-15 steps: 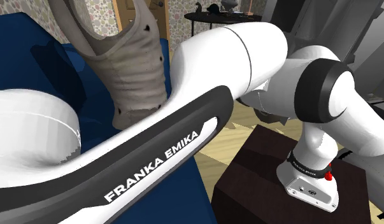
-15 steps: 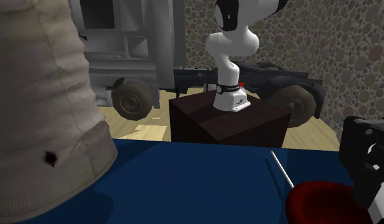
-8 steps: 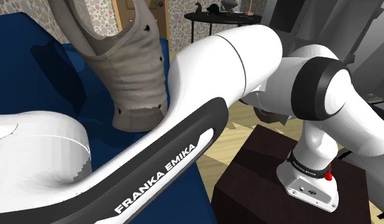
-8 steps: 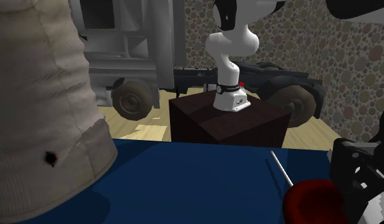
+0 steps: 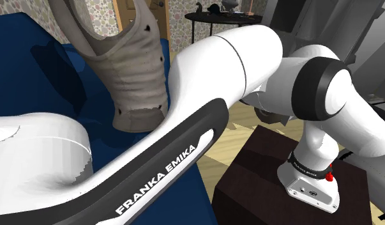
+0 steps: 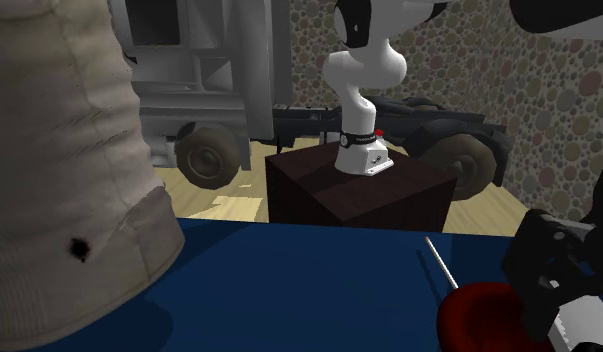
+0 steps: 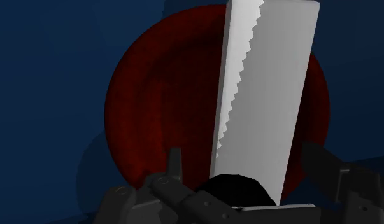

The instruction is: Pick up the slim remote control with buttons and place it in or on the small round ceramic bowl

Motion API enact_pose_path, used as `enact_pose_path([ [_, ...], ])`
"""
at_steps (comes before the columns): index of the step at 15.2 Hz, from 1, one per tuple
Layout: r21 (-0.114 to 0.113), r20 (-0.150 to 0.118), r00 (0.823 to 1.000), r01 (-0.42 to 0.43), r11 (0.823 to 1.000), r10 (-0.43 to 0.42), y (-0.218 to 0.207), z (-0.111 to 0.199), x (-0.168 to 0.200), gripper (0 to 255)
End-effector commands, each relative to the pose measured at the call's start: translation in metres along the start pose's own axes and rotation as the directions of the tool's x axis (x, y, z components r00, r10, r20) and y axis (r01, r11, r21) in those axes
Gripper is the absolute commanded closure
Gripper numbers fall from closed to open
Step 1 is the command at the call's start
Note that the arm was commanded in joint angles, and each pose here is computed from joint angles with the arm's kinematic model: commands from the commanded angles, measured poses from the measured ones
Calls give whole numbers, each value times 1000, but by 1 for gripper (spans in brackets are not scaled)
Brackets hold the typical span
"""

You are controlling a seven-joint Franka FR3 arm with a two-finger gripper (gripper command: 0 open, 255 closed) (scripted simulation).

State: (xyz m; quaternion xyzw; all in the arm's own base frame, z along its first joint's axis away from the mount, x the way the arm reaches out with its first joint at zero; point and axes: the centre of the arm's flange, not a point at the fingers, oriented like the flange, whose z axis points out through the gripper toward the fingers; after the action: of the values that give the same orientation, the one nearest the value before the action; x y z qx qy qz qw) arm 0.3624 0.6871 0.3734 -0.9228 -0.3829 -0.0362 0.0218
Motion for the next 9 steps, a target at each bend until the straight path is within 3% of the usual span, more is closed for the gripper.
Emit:
enact_pose_path([
  [1, 0, 0, 1000, 0, 1000, 0, 0, 0, 0, 0],
  [3, 0, 0, 1000, 0, 1000, 0, 0, 0, 0, 0],
  [7, 0, 0, 1000, 0, 1000, 0, 0, -50, 0, 0],
  [9, 0, 0, 1000, 0, 1000, 0, 0, -50, 0, 0],
])
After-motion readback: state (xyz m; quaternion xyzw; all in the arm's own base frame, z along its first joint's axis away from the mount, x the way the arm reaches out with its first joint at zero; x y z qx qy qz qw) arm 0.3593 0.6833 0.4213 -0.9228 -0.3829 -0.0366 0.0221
